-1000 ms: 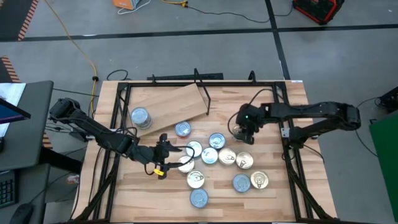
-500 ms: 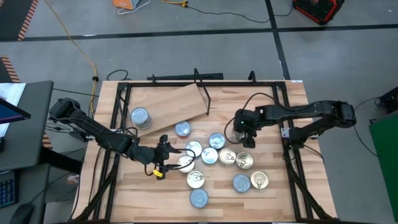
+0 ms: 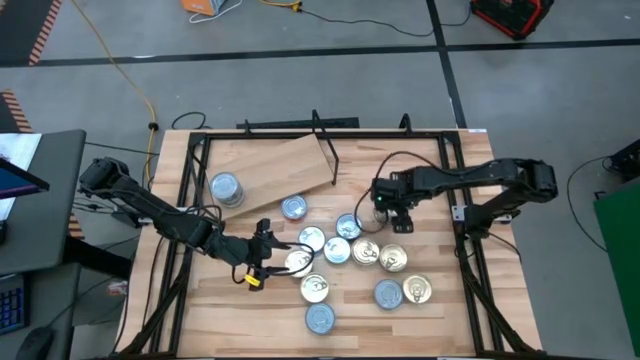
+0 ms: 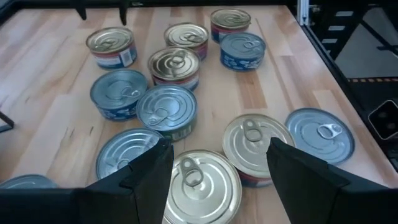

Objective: Stack canned seafood by type on shelf
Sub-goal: Put the blue pink tuna can on the shelf

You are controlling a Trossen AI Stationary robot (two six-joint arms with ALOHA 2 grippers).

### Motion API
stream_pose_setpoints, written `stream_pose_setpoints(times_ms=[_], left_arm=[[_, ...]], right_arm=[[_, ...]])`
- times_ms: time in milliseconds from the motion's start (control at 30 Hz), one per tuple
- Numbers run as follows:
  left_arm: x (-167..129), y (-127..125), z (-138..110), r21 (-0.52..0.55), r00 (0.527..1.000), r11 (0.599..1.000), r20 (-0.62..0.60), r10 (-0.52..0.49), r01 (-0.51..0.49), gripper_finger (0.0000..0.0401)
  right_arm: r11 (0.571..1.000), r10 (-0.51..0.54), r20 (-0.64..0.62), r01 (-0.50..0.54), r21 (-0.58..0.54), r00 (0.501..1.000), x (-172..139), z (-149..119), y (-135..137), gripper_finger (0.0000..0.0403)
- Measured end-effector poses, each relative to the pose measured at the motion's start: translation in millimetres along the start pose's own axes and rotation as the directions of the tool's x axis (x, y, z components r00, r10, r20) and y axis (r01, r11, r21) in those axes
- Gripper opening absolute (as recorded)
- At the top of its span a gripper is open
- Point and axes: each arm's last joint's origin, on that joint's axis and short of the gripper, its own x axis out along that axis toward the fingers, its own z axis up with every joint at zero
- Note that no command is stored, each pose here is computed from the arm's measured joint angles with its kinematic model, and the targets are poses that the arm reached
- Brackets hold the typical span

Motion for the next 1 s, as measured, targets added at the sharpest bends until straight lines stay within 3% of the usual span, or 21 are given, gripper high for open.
stream_pose_setpoints(times_ms=[100, 200, 400, 733, 1000], left_arm=[[0, 0, 0, 0.003, 1.000, 1.000, -0.001, 0.001, -0.001, 0.0246], [0, 0, 0, 0.004, 1.000, 1.000, -0.004, 0.001, -0.001, 0.0246], [0, 0, 0, 0.004, 1.000, 1.000, -0.005, 0.000, 0.000, 0.0246], [0, 0, -1, 0.003, 1.000, 1.000, -0.008, -0.016, 0.016, 0.0246], [0, -1, -1, -0.016, 0.999, 0.999, -0.014, -0.039, 0.039, 0.0246]], right_arm=[[0.987, -0.111, -0.021, 0.108, -0.123, 0.994, -1, -1, 12, 0.0334], [0.937, -0.237, -0.005, 0.227, -0.265, 0.972, 2, -3, 28, 0.0323], [0.883, -0.241, 0.072, 0.250, -0.397, 0.968, 16, -7, 51, 0.0307], [0.877, -0.264, 0.087, 0.277, -0.394, 0.961, 16, -8, 57, 0.0282], [0.929, -0.273, 0.125, 0.295, -0.225, 0.954, -6, -13, 54, 0.0281]])
